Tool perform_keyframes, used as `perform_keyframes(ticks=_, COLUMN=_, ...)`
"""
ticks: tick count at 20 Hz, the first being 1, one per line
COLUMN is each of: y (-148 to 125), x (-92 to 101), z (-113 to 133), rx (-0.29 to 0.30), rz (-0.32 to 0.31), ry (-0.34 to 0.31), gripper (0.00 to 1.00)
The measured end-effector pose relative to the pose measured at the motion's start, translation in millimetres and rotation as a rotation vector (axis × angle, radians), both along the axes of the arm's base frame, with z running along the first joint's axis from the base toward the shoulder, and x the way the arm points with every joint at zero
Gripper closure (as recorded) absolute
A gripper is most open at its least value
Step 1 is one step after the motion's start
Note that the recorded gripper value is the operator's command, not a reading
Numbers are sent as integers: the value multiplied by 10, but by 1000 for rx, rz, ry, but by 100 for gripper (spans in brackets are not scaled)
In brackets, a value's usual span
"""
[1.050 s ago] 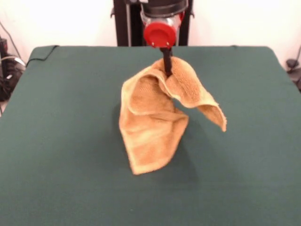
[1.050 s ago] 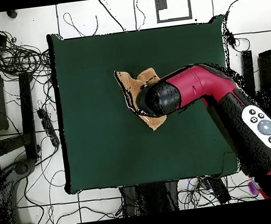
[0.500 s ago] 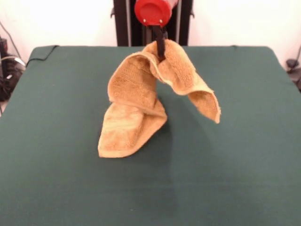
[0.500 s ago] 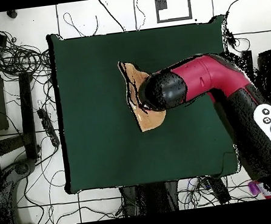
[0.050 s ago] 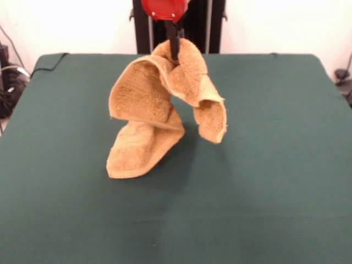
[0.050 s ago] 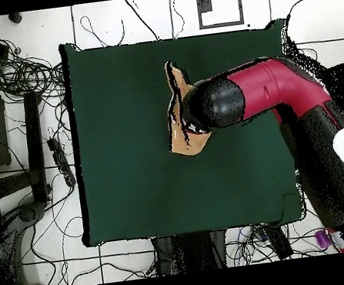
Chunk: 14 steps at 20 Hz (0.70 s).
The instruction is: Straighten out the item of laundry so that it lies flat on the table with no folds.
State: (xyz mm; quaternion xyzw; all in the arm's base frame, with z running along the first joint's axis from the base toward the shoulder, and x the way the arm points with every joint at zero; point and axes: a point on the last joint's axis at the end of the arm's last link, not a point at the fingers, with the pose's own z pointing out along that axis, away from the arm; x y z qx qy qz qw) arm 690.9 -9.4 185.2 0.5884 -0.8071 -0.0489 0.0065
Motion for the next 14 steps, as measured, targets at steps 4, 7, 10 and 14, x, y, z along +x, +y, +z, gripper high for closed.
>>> perform_keyframes(ticks=4, y=-81, x=117, z=128, rx=-23, rz=-20, ry=31, gripper=100)
perform_keyframes(ticks=7, y=-141, x=235, z=257, rx=-41, rz=-27, ry=57, gripper=100)
perform_keyframes(ticks=10, y=-219, x=396, z=449, rx=-59, rz=-9, ry=80, gripper=100)
perform_keyframes(ticks=14, y=-304, x=567, z=666, rx=-64, rz=25, ry=83, gripper=100)
